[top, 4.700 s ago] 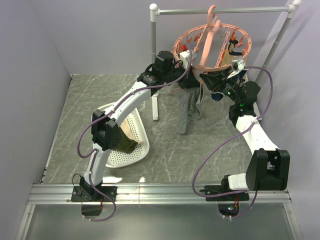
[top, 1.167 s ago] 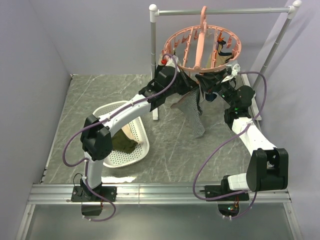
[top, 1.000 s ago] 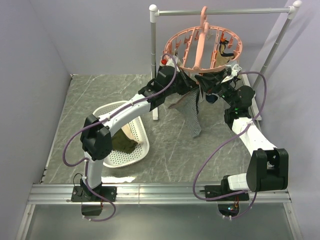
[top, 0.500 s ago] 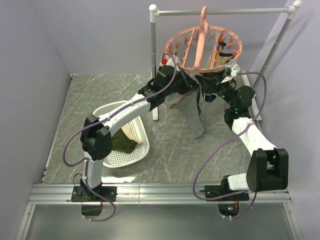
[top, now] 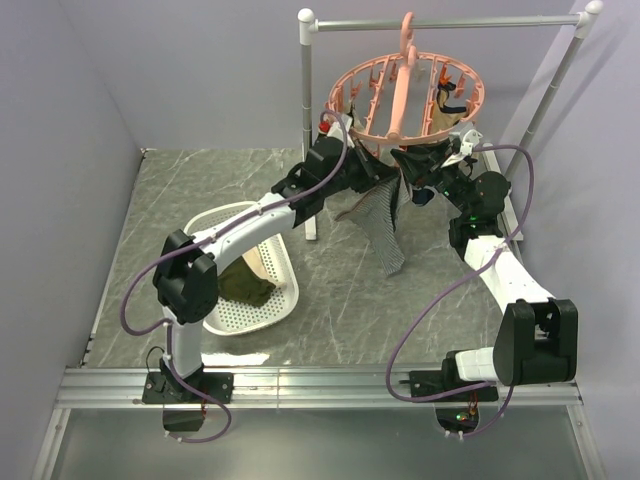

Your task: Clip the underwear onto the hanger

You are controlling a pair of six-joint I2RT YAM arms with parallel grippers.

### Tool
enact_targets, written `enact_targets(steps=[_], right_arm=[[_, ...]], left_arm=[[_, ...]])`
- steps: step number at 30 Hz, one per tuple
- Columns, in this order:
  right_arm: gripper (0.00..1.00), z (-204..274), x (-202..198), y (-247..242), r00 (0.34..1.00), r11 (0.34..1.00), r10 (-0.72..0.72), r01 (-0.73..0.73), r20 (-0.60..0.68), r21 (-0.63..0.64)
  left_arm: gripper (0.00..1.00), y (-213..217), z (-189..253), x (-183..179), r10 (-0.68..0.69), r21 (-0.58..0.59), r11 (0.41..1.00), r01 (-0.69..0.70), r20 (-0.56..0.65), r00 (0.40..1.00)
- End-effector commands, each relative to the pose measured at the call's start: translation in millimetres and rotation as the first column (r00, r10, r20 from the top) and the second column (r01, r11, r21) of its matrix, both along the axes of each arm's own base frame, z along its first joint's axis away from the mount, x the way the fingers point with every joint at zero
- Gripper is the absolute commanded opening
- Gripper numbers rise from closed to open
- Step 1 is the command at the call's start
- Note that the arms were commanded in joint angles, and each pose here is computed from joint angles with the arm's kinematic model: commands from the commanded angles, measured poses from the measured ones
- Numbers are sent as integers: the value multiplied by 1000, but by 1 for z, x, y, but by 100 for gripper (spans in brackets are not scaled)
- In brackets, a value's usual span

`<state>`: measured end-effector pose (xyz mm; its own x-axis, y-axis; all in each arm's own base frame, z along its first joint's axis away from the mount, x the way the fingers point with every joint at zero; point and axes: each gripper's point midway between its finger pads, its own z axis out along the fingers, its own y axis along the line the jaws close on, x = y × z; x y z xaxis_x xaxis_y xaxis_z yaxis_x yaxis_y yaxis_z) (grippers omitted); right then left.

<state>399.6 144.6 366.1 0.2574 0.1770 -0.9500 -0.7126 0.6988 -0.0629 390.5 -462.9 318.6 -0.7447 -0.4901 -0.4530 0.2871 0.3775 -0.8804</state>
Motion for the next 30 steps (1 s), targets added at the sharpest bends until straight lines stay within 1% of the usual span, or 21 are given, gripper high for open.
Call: enact_targets(steps=[1, 2, 6, 15, 19, 20, 22, 23, 30], right_arm=[[0, 25, -12, 1, 996, 1000, -7, 8, 90, -6], [0, 25, -13, 1, 996, 1000, -5, 6, 87, -6], [0, 25, -13, 2, 997, 1000, 13, -13, 74, 3], [0, 24, -18, 6, 997, 998, 60, -60, 51, 10], [0, 25, -18, 7, 996, 997, 73, -74, 47, 11], [0, 26, -19, 8, 996, 997, 79, -79, 47, 12], [0, 25, -19, 7, 996, 996, 84, -84, 40, 14], [0, 25, -18, 6, 996, 996, 83, -83, 38, 15], [0, 22, -19, 6, 994, 994, 108, -108, 21, 17]], left_arm=[[0, 10, 53, -19, -47, -93, 994, 61, 144, 988], [0, 11, 62, -20, -48, -113, 991, 69, 182, 982], [0, 17, 70, -24, -59, -135, 986, 93, 238, 969], [0, 18, 77, -26, -78, -148, 981, 127, 297, 952], [0, 19, 69, -31, -112, -129, 978, 164, 339, 934], [0, 20, 74, -33, -113, -143, 974, 176, 368, 923], [0, 22, 70, -36, -130, -140, 971, 196, 380, 916], [0, 24, 75, -37, -127, -153, 967, 204, 405, 906], [0, 31, 78, -39, -150, -163, 956, 245, 448, 881]])
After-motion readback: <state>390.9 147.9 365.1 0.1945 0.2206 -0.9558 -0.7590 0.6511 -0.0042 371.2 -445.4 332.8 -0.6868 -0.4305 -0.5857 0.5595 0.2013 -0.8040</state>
